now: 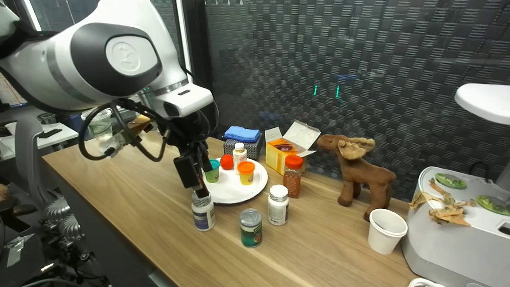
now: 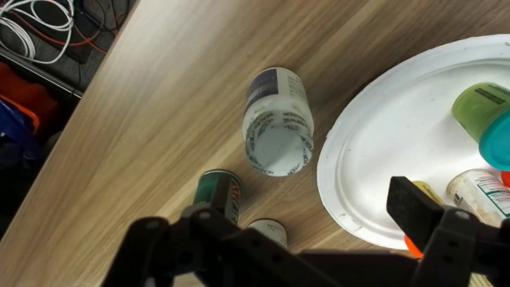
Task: Pick up all the objects surrounding the white plate and arrange them on the plate
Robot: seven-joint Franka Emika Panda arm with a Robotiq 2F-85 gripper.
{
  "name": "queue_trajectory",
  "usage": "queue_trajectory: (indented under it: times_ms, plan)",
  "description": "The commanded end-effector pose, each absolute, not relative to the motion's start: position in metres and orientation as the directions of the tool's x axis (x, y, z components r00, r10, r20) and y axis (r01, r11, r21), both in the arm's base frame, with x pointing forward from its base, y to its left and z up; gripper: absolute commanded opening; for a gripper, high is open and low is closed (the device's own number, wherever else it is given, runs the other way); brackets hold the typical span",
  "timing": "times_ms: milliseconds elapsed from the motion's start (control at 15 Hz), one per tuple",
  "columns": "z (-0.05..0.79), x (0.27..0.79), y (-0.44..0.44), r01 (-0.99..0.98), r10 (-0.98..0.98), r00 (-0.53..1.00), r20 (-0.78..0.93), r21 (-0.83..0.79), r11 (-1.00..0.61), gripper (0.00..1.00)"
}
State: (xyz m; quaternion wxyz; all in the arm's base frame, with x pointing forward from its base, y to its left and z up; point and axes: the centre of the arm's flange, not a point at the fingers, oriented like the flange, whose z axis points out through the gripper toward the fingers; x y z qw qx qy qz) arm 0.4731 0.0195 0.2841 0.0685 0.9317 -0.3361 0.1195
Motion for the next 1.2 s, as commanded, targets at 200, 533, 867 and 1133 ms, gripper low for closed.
queue_trajectory:
  times_ms: [200, 533, 867, 1133]
  plan:
    - [0.276, 0.476, 0.016, -0.638, -0.616, 0.755, 0.224, 0.037, -0.769, 1.0]
    - [0.271, 0.477, 0.014, -0.641, -0.622, 0.756, 0.203, 0.04, -0.766, 1.0]
    - [0.268, 0.476, 0.012, -0.646, -0.631, 0.754, 0.184, 0.033, -0.763, 0.63]
    - [0.272, 0.472, 0.014, -0.647, -0.632, 0.753, 0.185, 0.031, -0.762, 0.31]
